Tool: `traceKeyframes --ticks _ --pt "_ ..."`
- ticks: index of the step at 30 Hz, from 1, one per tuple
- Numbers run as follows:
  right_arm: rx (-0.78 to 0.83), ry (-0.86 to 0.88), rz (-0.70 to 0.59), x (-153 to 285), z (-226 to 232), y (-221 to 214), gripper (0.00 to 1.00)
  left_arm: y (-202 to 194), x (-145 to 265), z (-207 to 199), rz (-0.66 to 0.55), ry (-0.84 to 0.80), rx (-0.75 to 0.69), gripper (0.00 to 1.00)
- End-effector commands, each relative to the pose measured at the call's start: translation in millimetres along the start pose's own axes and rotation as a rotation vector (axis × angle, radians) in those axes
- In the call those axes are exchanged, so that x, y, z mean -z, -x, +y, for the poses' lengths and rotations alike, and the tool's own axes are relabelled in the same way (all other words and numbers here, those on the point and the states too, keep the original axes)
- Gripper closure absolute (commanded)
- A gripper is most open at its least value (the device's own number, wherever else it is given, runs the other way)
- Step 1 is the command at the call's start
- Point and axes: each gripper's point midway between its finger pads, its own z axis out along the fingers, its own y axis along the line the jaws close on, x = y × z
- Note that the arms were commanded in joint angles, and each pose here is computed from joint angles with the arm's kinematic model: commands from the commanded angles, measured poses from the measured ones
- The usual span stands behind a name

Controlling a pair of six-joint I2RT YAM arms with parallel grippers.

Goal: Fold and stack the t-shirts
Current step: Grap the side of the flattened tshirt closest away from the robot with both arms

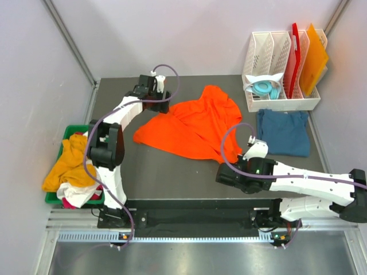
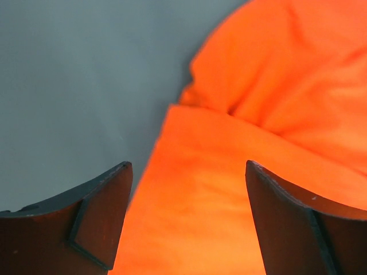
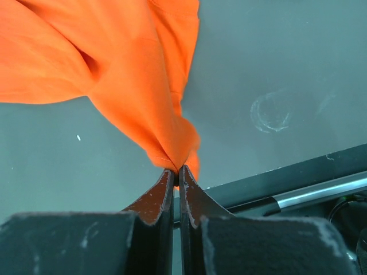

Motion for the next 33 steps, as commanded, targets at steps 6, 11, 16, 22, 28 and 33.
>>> traceKeyframes --ticks 6,11,16,22,28,33 --pt "0.019 -0.007 -0.014 9 -19 9 1.0 3 -41 21 0.046 0.068 -0.001 0.41" --pt "0.03 -0.005 -0.024 7 -18 9 1.0 -10 -49 22 0.078 0.079 -0.014 0.51" --pt "0.042 0.009 -0.03 6 -10 9 1.0 -22 -55 23 0.111 0.08 -0.033 0.47" --pt "0.044 0.009 -0.025 6 -8 8 1.0 -36 -62 20 0.147 0.067 -0.043 0.5" --pt "0.026 0.018 -0.023 5 -10 6 1.0 -52 -65 13 0.199 0.031 -0.05 0.41" --pt "0.021 0.02 -0.014 4 -10 3 1.0 -75 -67 8 0.269 0.002 -0.059 0.55"
